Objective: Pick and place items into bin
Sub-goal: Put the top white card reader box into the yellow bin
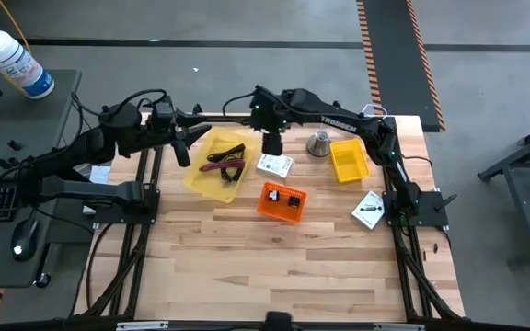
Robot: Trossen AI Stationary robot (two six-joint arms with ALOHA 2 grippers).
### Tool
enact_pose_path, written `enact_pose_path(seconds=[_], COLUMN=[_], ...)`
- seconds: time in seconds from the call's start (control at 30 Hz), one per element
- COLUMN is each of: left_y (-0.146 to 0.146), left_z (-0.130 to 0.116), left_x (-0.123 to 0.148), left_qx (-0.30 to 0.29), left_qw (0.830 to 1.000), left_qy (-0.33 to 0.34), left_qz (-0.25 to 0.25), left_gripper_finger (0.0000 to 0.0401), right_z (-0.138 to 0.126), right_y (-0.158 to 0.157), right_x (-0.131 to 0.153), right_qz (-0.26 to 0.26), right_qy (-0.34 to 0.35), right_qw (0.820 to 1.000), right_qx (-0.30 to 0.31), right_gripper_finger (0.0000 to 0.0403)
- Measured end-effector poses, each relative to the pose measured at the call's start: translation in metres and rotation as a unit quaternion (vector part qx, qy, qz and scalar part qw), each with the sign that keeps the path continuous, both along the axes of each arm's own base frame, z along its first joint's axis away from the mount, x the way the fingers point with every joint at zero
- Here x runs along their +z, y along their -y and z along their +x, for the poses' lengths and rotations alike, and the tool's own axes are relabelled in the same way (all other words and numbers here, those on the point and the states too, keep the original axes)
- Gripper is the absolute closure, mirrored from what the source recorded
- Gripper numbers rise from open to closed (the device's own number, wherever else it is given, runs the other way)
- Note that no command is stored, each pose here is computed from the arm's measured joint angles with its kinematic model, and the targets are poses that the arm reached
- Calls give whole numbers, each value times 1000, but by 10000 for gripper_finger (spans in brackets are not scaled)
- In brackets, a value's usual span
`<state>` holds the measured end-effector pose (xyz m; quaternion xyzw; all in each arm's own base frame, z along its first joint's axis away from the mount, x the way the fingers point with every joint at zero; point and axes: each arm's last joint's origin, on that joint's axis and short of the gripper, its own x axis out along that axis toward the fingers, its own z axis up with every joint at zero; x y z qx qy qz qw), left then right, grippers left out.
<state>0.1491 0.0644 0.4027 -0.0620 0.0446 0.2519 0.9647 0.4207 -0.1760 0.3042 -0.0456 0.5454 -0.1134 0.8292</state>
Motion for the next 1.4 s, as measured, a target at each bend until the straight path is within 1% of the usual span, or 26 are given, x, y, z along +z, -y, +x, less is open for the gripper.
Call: enact_pose_path(seconds=[0.07, 0.17, 0.37, 0.47, 0.53, 0.63, 0.8, 1.07, 1.3, 1.4], left_y=[-2, -5, -8, -9, -9, -9, -9, -9, -10, -10], left_z=[5, 13, 25, 27, 27, 27, 27, 26, 26, 26], left_x=[-3, -7, -14, -15, -15, -15, -15, -15, -15, -15], left_qx=[0, -11, -21, -24, -24, -24, -23, -15, -3, -3], left_qw=[1000, 1000, 998, 998, 998, 998, 998, 998, 998, 998], left_qy=[-8, -21, -30, -30, -30, -29, -26, -26, -26, -25], left_qz=[-3, -12, -42, -48, -48, -49, -56, -55, -53, -53], left_gripper_finger=[277, 277, 277, 277, 277, 277, 277, 277, 277, 277], right_z=[-6, -14, -24, -30, -35, -38, -39, -43, -50, -52], right_y=[6, 13, 28, 35, 39, 40, 35, 34, 23, 16], right_x=[-3, -6, -8, -20, -35, -62, -95, -129, -157, -166], right_qz=[29, 80, 140, 189, 214, 219, 193, 184, 219, 229], right_qy=[-10, -21, -10, -16, -37, -70, -100, -104, -108, -110], right_qw=[999, 995, 988, 979, 972, 969, 971, 967, 959, 956], right_qx=[-30, -60, -68, -80, -90, -94, -99, -139, -144, -144], right_gripper_finger=[215, 214, 216, 219, 219, 218, 213, 206, 208, 220])
